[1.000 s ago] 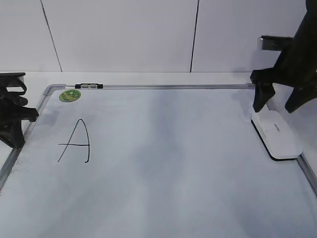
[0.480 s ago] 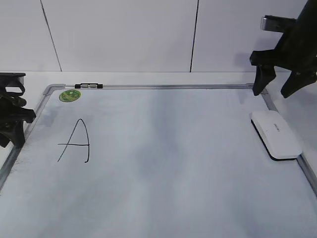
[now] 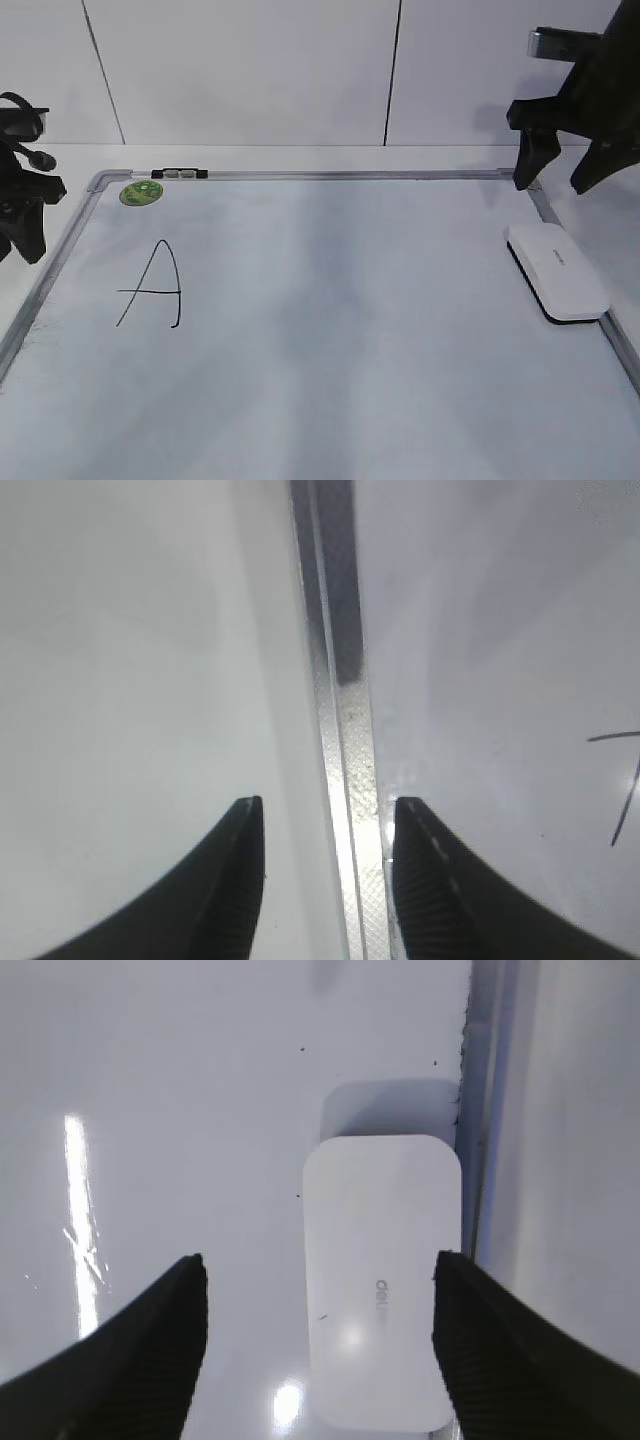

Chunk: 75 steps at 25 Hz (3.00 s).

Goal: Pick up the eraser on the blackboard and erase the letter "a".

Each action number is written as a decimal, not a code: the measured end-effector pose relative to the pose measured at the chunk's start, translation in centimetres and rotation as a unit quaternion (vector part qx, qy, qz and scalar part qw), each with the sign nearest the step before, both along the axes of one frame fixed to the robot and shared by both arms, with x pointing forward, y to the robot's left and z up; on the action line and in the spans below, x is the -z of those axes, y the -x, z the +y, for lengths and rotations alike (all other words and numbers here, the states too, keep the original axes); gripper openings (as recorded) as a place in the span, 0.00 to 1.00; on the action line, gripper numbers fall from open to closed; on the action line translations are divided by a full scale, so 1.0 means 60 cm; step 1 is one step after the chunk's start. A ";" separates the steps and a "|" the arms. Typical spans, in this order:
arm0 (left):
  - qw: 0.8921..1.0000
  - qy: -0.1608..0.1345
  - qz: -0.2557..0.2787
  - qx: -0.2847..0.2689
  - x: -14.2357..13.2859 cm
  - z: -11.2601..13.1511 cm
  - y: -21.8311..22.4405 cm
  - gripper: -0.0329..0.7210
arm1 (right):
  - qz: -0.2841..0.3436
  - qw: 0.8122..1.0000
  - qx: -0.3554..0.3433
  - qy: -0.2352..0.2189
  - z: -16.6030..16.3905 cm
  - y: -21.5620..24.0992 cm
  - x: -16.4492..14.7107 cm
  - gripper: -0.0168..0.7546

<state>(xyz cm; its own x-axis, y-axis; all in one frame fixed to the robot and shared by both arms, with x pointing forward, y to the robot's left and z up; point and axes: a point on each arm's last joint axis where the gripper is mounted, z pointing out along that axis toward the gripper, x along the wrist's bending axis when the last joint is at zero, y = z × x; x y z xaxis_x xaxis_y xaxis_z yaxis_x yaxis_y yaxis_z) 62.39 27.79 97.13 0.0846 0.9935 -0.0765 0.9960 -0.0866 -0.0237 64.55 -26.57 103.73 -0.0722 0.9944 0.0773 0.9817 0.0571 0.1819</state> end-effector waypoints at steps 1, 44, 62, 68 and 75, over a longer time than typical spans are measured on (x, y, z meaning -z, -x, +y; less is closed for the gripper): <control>1.000 0.000 -0.001 0.000 -0.001 0.000 -0.001 0.46 | -0.004 1.000 -0.001 0.003 -0.001 0.002 -0.005 0.72; 0.903 -0.044 -0.428 0.002 -0.330 0.041 0.555 0.39 | -0.275 0.961 -0.001 0.010 -0.044 0.585 -0.155 0.72; 0.868 0.051 -0.494 0.019 -0.171 0.023 0.696 0.37 | -0.339 0.940 -0.032 -0.005 -0.041 0.651 -0.052 0.72; 0.881 0.073 -0.466 0.023 -0.146 0.015 0.684 0.37 | -0.355 0.933 -0.060 -0.003 -0.037 0.659 -0.036 0.72; 0.871 0.071 -0.484 0.039 -0.138 0.013 0.670 0.37 | -0.401 0.914 -0.061 -0.003 -0.039 0.685 -0.034 0.72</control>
<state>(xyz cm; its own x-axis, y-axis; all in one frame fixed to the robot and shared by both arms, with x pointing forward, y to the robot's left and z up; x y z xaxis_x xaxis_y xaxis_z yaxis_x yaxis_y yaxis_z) 22.20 28.57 105.41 0.2451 0.9680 -0.0532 0.5334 -0.0888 0.8412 23.45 -28.90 105.79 -0.2180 0.9750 -0.0435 0.5184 0.1535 0.8413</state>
